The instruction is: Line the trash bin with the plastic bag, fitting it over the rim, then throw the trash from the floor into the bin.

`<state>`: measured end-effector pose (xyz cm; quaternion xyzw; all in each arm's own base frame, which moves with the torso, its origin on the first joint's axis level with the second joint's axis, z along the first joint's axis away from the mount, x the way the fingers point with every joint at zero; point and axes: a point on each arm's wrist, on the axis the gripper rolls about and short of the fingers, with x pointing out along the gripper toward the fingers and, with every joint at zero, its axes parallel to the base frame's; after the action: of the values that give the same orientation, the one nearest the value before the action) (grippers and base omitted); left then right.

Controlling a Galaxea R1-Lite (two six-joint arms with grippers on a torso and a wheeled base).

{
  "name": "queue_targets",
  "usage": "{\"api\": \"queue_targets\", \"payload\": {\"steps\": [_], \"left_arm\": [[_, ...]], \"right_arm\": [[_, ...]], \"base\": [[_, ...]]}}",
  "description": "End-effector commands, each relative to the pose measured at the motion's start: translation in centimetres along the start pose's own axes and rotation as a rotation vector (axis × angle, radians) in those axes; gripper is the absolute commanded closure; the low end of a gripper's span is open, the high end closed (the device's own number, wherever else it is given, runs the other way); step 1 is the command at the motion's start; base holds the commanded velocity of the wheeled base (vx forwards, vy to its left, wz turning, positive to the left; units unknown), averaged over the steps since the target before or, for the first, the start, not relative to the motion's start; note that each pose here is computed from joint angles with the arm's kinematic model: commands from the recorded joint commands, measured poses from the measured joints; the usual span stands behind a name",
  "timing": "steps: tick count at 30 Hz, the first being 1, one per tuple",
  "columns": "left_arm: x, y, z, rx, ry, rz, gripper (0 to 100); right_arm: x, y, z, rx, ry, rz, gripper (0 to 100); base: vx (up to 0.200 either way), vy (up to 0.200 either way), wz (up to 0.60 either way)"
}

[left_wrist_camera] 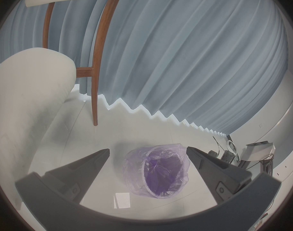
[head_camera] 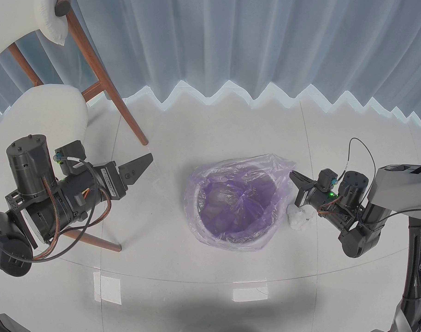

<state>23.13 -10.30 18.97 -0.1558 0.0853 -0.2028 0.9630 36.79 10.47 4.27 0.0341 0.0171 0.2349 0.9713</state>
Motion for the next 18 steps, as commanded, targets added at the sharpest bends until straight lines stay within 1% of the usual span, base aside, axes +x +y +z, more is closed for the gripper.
{"api": "queue_targets", "payload": {"steps": [1,4,5,10,12,17,18], "left_arm": [[0.0,0.0,-0.1,-0.001,0.003,0.001,0],[-0.1,0.1,-0.4,-0.001,0.013,0.005,0],[-0.1,0.1,-0.4,-0.001,0.013,0.003,0],[-0.1,0.2,-0.5,0.001,0.016,0.004,0],[-0.1,0.2,-0.5,0.001,0.018,0.005,0],[-0.3,0.2,-0.6,0.001,0.020,0.007,0],[-0.3,0.2,-0.6,0.001,0.020,0.007,0]], "right_arm": [[-0.1,-2.9,-2.4,-0.010,0.047,-0.036,100],[-0.3,-3.8,-3.1,-0.005,0.065,-0.048,100],[-0.3,-3.8,-3.2,-0.004,0.067,-0.048,100],[-0.5,-3.7,-5.9,0.020,0.141,-0.048,100],[-0.5,-3.8,-6.3,0.023,0.150,-0.047,100],[-0.4,-4.0,-8.9,0.040,0.204,-0.050,100],[-0.3,-3.8,-8.8,0.040,0.200,-0.045,100]], "base": [[0.000,0.000,0.00],[0.000,0.000,0.00],[0.000,0.000,0.00],[0.000,0.000,0.00],[0.000,0.000,0.00],[0.000,0.000,0.00],[0.000,0.000,0.00]]}}
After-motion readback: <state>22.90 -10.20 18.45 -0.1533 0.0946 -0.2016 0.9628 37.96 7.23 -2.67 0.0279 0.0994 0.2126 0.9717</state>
